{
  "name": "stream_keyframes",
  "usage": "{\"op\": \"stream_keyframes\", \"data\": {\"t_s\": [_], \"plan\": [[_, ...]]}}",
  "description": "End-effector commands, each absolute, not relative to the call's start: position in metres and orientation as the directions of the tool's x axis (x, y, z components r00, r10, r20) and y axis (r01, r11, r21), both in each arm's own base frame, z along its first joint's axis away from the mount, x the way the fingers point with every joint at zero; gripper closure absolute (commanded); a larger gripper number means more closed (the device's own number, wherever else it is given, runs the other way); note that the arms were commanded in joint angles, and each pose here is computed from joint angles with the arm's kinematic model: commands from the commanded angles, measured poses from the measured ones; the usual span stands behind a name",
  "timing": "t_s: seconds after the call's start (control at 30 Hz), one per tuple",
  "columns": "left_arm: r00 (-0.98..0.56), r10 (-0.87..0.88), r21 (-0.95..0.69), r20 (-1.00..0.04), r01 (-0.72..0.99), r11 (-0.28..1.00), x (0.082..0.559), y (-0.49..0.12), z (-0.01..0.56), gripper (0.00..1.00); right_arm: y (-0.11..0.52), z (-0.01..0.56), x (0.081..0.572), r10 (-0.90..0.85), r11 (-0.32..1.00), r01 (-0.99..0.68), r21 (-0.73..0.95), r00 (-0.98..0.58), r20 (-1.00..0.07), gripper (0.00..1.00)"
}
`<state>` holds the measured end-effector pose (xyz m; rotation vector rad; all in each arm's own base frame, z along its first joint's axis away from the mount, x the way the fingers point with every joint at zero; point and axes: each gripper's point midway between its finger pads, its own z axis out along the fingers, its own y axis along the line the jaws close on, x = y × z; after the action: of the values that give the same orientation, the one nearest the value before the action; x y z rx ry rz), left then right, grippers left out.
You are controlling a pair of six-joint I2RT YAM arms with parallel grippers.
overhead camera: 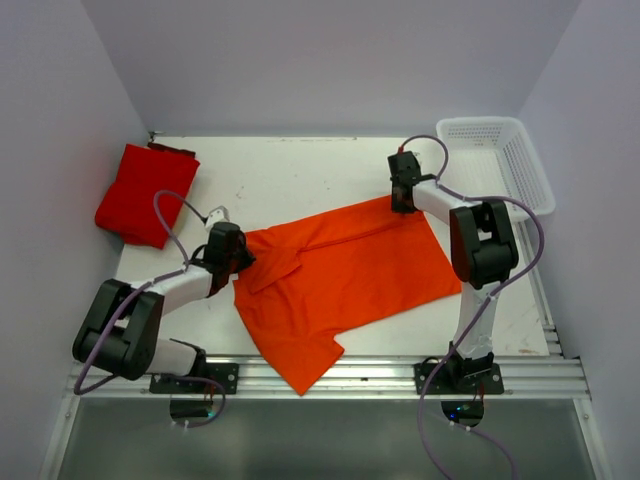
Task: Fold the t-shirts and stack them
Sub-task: Fold the tshirt
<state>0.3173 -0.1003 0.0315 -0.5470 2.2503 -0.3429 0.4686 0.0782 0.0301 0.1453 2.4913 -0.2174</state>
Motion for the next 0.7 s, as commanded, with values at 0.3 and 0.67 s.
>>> {"op": "stream_keyframes", "data": {"t_s": [0.3, 0.67], "plan": [[-0.572, -0.549, -0.375, -0.609, -0.403, 0.835, 0.348, -0.072, 0.013, 1.00, 0.078, 0.054, 0.466, 0.082, 0.982, 0.170, -0.080, -0.770, -0.633, 1.00], [-0.611, -0.507, -0.365, -0.608, -0.351, 0.862, 0.421, -0.061, 0.018, 1.00, 0.079, 0.052, 0.457, 0.097, 0.982, 0.175, -0.065, -0.773, -0.626, 1.00]]}}
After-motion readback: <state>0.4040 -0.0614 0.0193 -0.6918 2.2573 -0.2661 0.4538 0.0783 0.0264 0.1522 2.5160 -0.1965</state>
